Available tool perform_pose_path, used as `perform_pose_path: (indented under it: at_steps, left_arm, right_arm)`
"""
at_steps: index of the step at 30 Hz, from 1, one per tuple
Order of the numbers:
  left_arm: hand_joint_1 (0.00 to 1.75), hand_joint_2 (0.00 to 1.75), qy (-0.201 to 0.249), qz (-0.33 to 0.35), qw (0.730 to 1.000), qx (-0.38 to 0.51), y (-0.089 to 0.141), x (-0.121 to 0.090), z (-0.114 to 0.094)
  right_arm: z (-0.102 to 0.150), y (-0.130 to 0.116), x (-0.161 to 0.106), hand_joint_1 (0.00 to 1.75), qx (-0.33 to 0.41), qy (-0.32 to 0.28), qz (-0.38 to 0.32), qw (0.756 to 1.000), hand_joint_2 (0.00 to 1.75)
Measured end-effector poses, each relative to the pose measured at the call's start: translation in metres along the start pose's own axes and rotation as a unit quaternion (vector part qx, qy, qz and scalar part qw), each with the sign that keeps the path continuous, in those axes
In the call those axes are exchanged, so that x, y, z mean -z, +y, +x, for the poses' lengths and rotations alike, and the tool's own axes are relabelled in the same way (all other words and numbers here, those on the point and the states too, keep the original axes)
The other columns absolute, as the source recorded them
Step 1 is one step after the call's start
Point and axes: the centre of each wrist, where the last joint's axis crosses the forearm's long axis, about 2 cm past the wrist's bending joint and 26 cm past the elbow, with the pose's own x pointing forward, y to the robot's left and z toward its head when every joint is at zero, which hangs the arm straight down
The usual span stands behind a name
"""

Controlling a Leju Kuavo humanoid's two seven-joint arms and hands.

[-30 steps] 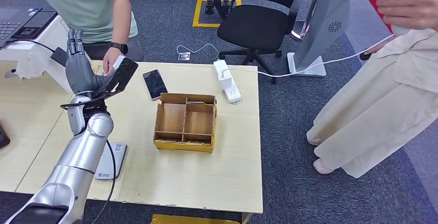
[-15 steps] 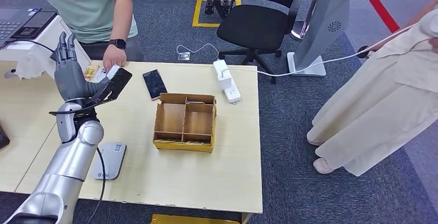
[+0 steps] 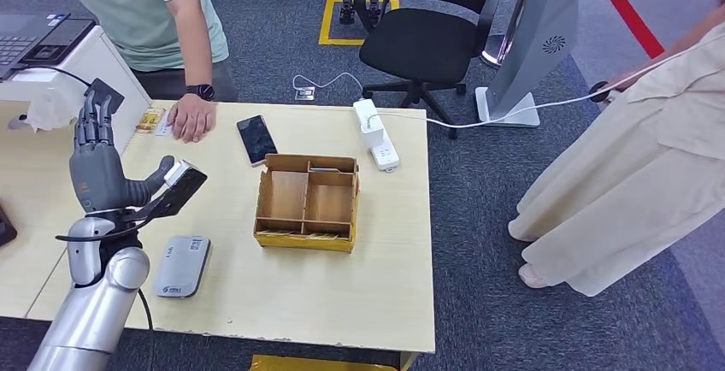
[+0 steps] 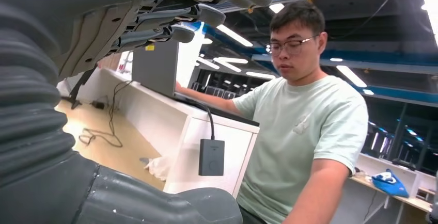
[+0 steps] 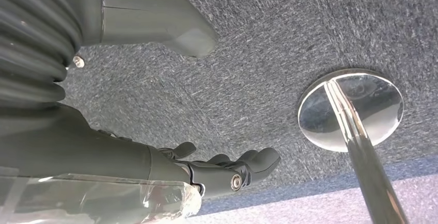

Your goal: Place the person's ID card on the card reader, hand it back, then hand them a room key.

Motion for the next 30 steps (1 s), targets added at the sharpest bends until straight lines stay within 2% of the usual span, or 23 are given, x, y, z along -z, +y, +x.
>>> perform_pose_path:
  at_steps: [5, 14, 30]
  left_arm:
    - [0.00, 1.75, -0.021, -0.020, 1.000, 0.009, 0.004, -0.015, 0.003]
    - [0.00, 1.75, -0.062, -0.111, 0.991, 0.051, -0.004, -0.045, 0.009]
    - [0.00, 1.75, -0.136, -0.206, 0.965, 0.083, -0.025, -0.063, 0.027]
  right_arm:
    - [0.000, -0.001, 0.001, 0.00, 0.004, 0.002, -0.002, 1.000, 1.75]
    - [-0.001, -0.003, 0.003, 0.00, 0.006, 0.001, -0.005, 1.000, 1.75]
    - [-0.002, -0.005, 0.005, 0.00, 0.007, -0.008, 0.002, 1.000, 1.75]
